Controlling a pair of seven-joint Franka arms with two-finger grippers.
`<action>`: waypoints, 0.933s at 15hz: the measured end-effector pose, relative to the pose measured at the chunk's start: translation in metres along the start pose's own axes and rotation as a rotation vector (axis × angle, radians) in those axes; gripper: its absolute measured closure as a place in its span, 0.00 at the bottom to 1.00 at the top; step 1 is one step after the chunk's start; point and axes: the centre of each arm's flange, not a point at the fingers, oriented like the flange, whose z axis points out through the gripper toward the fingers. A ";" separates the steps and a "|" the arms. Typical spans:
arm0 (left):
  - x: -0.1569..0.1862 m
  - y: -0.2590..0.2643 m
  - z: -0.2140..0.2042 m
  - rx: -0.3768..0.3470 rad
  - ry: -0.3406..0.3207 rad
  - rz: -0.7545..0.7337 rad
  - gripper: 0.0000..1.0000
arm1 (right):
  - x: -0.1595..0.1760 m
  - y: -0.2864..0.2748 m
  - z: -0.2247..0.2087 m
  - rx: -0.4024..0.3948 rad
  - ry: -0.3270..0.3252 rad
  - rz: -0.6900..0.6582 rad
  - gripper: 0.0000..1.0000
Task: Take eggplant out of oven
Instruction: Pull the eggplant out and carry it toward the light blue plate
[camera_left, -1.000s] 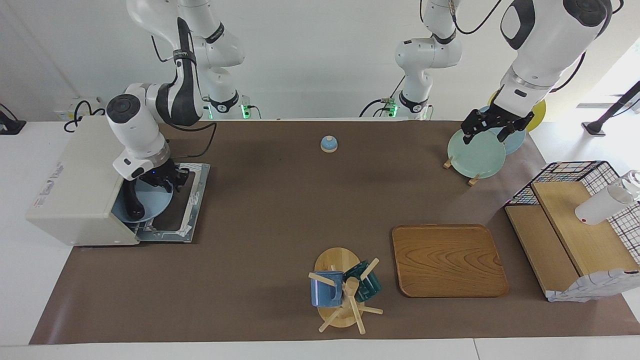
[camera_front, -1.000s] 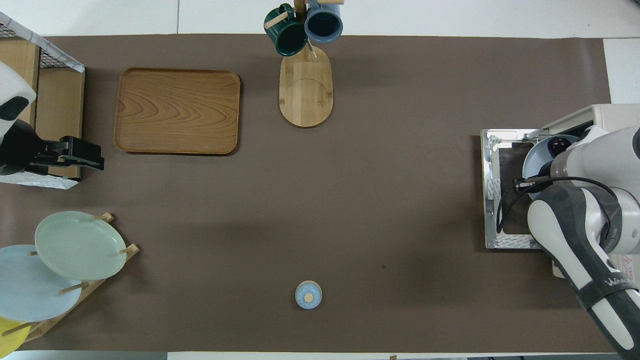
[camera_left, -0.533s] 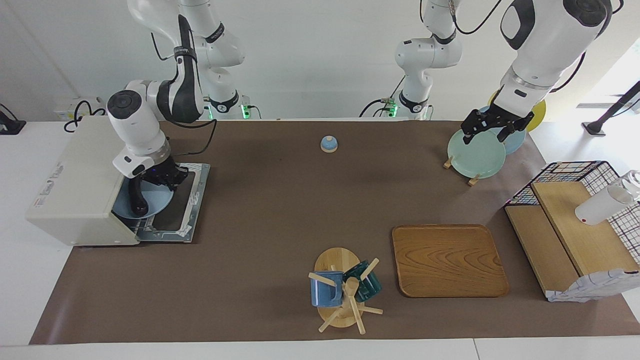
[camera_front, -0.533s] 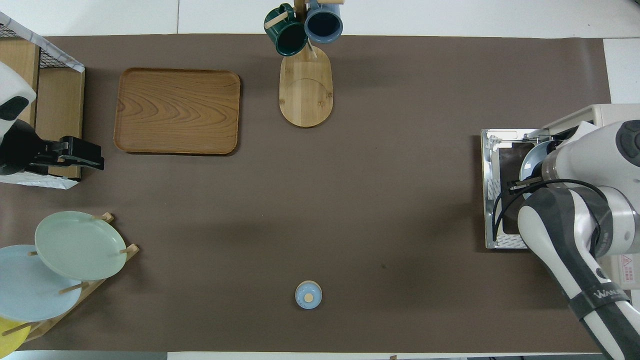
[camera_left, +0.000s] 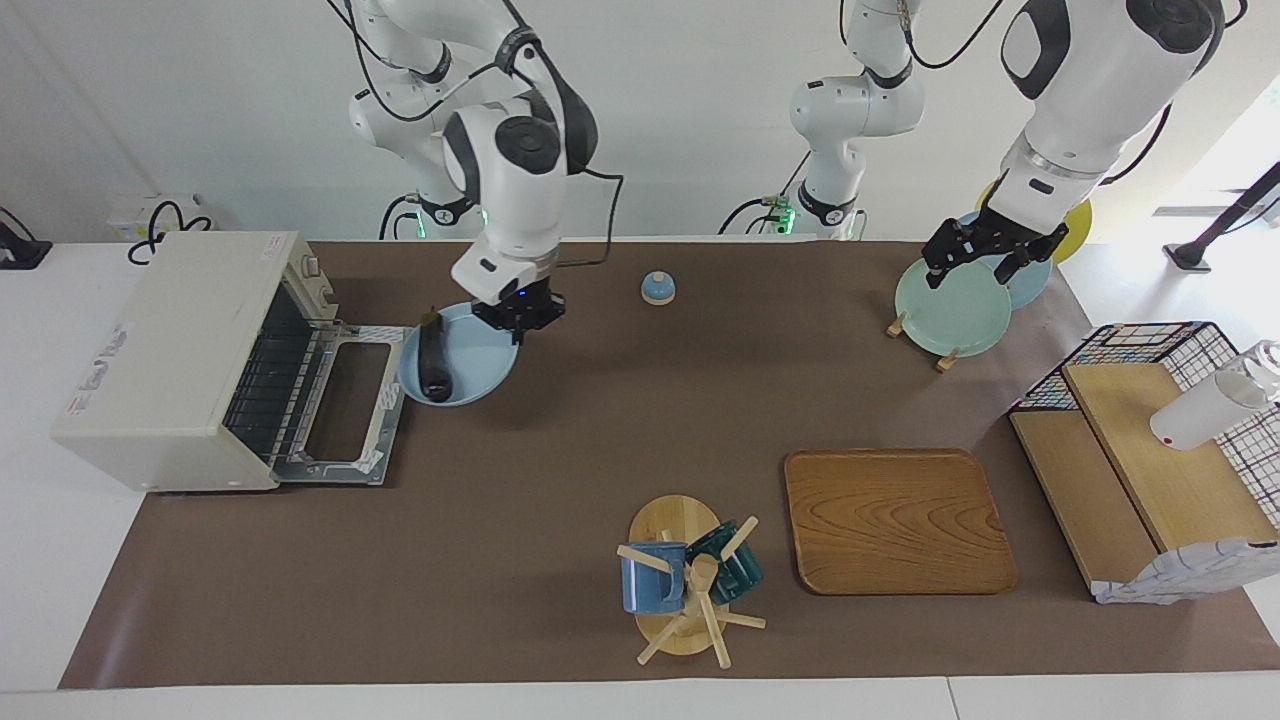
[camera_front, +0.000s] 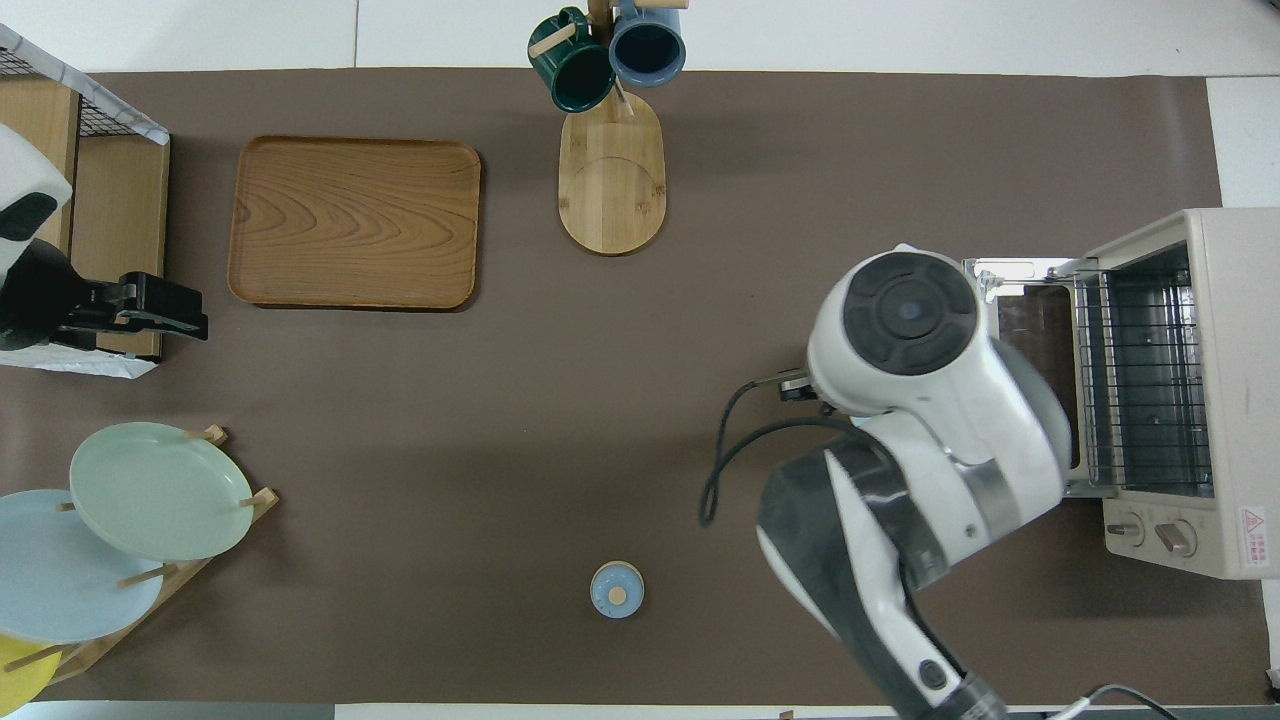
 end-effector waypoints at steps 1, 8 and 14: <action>0.000 0.000 0.000 0.000 0.000 -0.001 0.00 | -0.001 -0.022 0.000 -0.003 0.005 0.014 0.98; 0.001 -0.003 0.000 -0.001 0.002 -0.006 0.00 | 0.002 -0.200 0.027 0.080 0.034 0.180 0.98; 0.001 -0.003 -0.001 -0.001 0.008 -0.006 0.00 | 0.005 -0.228 0.050 0.201 0.057 0.214 0.94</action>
